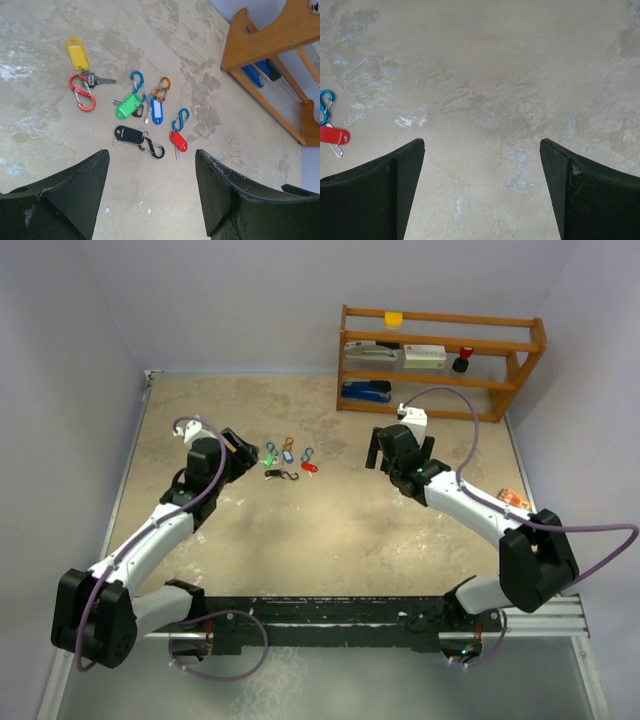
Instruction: Put the keys on the keyring
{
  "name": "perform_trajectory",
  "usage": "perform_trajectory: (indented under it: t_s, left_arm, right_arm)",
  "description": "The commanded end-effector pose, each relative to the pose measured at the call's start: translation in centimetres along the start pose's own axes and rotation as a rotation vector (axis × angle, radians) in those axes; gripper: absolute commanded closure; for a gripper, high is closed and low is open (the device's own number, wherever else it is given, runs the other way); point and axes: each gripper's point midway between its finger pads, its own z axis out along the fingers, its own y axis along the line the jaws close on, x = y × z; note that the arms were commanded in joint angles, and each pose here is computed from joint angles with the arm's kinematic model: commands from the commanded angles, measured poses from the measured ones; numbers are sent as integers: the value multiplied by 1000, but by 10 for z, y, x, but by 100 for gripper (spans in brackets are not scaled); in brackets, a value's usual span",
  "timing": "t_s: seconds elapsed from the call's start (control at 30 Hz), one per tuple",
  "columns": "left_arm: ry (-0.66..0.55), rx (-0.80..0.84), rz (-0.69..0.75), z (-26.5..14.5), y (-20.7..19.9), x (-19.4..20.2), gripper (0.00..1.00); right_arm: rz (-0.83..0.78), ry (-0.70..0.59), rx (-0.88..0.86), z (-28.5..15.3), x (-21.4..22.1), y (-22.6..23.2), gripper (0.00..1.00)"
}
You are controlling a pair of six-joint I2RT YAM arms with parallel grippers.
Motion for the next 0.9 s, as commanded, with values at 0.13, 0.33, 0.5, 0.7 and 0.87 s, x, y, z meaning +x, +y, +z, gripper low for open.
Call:
perform_trajectory:
  t_s: [0.13, 0.33, 0.5, 0.7, 0.87]
  left_arm:
    - [-232, 1, -33, -39, -6, -59, 31]
    - [-380, -39, -104, -68, 12, -82, 29]
    - [-474, -132, -178, -85, 41, -89, 28]
    - [-512, -175, -190, -94, 53, -93, 27]
    - [-479, -118, -183, -83, 44, -85, 26]
  right_arm:
    - [108, -89, 24, -18, -7, -19, 0]
    - [103, -82, -5, -20, -5, -17, 0]
    - [88, -64, -21, -17, 0, -12, 0]
    - [81, -40, -59, -10, 8, -2, 0]
    - [48, 12, -99, -7, 13, 10, 0]
